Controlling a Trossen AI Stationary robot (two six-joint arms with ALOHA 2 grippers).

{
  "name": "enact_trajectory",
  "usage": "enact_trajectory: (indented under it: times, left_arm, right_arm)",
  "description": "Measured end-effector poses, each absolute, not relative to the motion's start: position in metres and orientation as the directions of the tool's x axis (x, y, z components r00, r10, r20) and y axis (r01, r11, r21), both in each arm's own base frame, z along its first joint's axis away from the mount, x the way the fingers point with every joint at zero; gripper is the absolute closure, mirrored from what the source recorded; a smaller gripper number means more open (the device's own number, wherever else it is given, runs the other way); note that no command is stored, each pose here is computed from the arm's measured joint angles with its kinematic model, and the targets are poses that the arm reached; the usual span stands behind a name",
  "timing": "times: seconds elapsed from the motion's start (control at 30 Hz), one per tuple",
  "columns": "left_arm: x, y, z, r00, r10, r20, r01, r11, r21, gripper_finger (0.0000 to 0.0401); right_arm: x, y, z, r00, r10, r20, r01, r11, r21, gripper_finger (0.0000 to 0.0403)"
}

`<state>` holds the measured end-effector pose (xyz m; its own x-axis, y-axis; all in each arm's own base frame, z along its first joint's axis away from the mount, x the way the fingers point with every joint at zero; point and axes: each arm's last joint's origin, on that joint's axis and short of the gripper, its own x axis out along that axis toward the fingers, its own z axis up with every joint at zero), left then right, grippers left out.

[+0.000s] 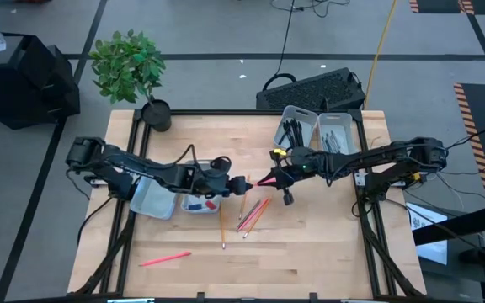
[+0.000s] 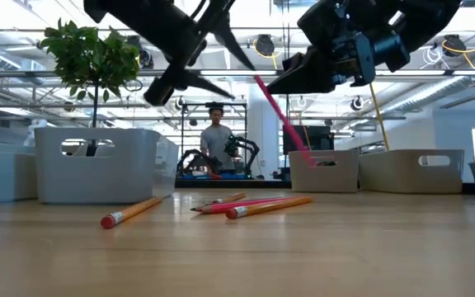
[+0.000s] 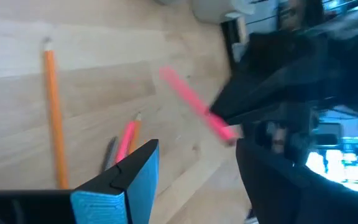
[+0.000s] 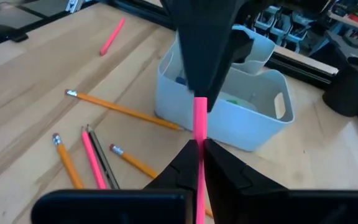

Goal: Sort crayons/erasers/pens/pencils in bins
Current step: Put the pink pencil into the bottom left gray bin

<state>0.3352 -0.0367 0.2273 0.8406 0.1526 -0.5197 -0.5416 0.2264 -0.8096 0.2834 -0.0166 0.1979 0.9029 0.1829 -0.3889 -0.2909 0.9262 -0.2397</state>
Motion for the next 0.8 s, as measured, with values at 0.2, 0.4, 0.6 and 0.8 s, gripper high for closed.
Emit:
enact_trajectory:
  times: [0.2,0.4,0.6,0.8]
  left_arm:
    - [0.338,-0.031,0.231,0.856,0.171,-0.489,-0.517,0.233,-0.824,0.0185]
    - [0.335,-0.029,0.227,0.832,0.178,-0.525,-0.554,0.255,-0.792,0.0185]
    - [0.334,-0.032,0.226,0.826,0.159,-0.541,-0.563,0.284,-0.776,0.0185]
    - [0.334,-0.037,0.226,0.83,0.144,-0.538,-0.555,0.297,-0.777,0.0185]
  right_arm:
    - [0.283,-0.017,0.196,0.897,0.182,-0.403,-0.293,0.927,-0.235,0.039]
    - [0.284,-0.017,0.188,0.878,0.183,-0.441,-0.289,0.939,-0.185,0.039]
    - [0.283,-0.009,0.162,0.82,0.233,-0.523,-0.354,0.924,-0.143,0.0386]
    - [0.283,-0.011,0.134,0.752,0.259,-0.606,-0.373,0.925,-0.068,0.034]
